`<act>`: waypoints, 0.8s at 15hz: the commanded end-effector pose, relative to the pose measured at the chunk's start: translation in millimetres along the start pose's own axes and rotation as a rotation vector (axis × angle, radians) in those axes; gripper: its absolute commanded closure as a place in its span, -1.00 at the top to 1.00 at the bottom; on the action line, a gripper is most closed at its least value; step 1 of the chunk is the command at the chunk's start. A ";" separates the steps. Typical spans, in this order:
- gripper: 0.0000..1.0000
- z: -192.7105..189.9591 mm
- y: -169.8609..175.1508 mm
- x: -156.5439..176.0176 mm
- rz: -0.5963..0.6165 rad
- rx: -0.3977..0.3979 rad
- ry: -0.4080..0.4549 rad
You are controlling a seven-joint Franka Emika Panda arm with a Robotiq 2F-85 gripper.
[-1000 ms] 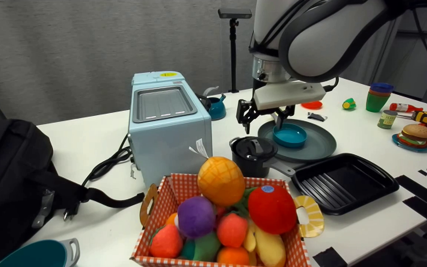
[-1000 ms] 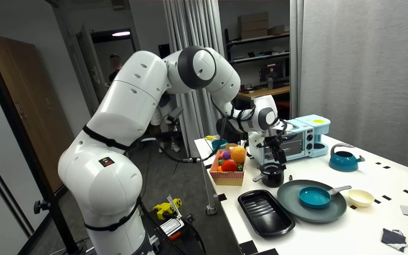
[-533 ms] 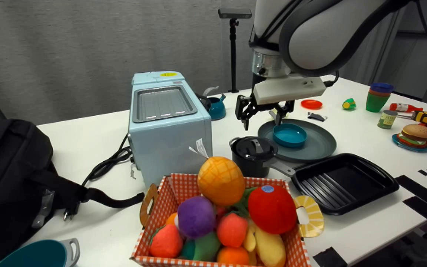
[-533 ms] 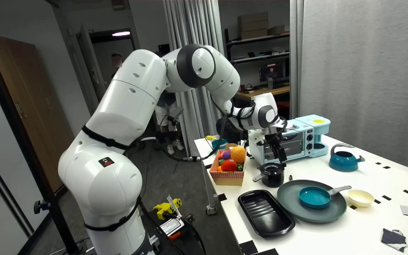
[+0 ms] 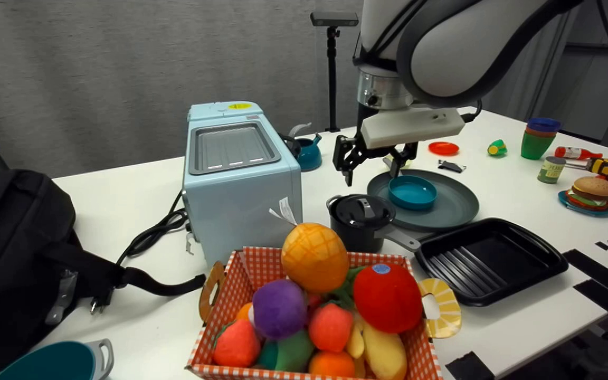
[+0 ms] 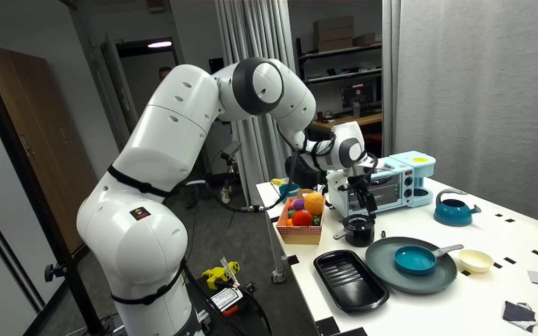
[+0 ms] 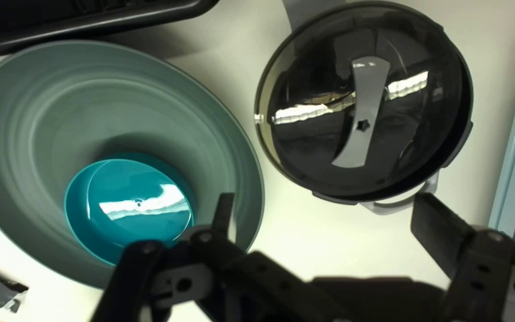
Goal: Take the lid from the blue pan and put it on the black pot then put the lid back on the blue pan
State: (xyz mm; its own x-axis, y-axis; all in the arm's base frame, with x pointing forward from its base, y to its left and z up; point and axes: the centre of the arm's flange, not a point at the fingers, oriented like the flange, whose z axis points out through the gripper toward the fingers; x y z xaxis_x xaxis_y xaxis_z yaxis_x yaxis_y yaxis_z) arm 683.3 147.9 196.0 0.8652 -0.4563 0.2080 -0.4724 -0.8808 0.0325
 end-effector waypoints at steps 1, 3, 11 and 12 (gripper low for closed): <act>1.00 -2.6 1.3 -6.9 -0.034 0.029 -0.030; 1.00 1.9 -1.7 -11.7 -0.042 0.031 -0.045; 1.00 16.9 -6.3 -23.2 -0.061 0.027 -0.064; 0.98 18.8 -6.5 -24.4 -0.062 0.025 -0.066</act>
State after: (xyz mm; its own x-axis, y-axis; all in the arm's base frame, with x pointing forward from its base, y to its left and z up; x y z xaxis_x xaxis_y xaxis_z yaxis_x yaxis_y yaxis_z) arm 670.1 165.3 177.0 0.8936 -0.4202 0.1580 -0.4302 -0.9021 0.0336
